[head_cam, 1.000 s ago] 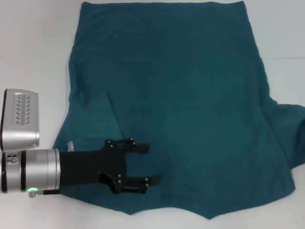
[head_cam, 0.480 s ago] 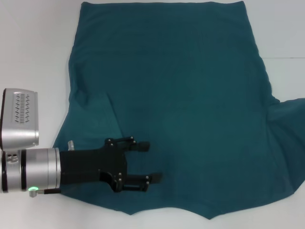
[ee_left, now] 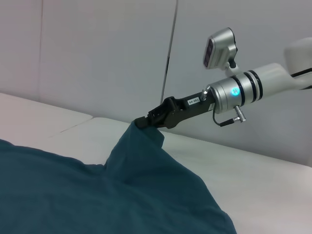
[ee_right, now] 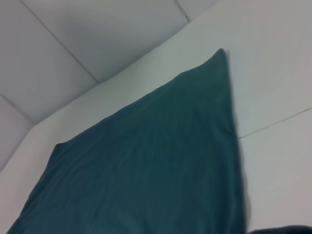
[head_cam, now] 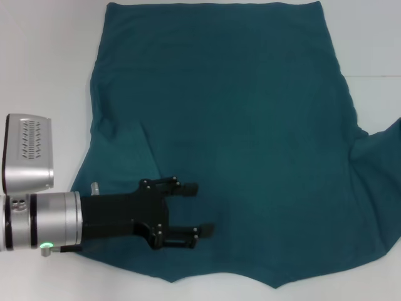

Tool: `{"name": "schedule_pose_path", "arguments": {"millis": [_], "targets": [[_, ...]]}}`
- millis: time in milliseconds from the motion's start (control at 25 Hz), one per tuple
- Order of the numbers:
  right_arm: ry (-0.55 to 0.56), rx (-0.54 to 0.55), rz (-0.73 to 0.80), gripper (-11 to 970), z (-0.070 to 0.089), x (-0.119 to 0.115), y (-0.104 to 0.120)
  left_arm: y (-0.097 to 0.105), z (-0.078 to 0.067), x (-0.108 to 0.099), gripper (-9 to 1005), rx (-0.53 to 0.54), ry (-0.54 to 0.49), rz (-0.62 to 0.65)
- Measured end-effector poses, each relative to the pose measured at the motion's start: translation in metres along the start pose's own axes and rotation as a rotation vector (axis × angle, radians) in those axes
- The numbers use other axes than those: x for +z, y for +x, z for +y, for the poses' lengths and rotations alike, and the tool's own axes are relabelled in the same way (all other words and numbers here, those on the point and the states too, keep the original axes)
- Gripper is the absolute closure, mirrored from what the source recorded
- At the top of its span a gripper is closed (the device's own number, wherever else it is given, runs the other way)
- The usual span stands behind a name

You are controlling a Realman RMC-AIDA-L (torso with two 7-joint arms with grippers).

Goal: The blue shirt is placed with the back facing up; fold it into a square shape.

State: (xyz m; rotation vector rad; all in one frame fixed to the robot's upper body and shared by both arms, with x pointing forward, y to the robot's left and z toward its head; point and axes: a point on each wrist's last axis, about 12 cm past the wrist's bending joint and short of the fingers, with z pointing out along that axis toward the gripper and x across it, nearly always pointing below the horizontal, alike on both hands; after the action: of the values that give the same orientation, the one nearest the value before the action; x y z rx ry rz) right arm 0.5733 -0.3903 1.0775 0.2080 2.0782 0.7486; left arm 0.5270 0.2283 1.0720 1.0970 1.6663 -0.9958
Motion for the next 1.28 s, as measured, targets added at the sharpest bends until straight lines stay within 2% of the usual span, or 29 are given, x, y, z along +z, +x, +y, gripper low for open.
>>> {"name": "schedule_pose_path", "arguments": {"millis": [240, 440, 480, 640, 840, 1000, 1280], "targets": [[-0.148, -0.054, 0.074, 950, 0.028, 0.015, 0.006, -0.003, 0.004, 0.003, 141, -0.008, -0.01, 0.009], [-0.218, -0.111, 0.142, 950, 0.06, 0.046, 0.011, -0.003, 0.004, 0.004, 141, -0.007, -0.01, 0.011], [-0.231, -0.157, 0.174, 950, 0.073, 0.057, 0.013, -0.003, 0.004, 0.004, 141, -0.007, -0.01, 0.012], [-0.253, -0.207, 0.215, 846, 0.087, 0.069, 0.016, -0.003, 0.005, 0.003, 141, -0.008, -0.014, 0.011], [-0.24, -0.206, 0.214, 722, 0.085, 0.068, 0.014, -0.002, 0.006, 0.001, 141, -0.013, -0.027, 0.011], [-0.21, -0.171, 0.213, 622, 0.074, 0.06, 0.011, -0.001, 0.006, 0.001, 140, -0.015, -0.034, 0.014], [-0.143, -0.103, 0.235, 355, 0.052, 0.044, 0.009, -0.002, 0.006, 0.003, 140, -0.015, -0.03, 0.013]]}}
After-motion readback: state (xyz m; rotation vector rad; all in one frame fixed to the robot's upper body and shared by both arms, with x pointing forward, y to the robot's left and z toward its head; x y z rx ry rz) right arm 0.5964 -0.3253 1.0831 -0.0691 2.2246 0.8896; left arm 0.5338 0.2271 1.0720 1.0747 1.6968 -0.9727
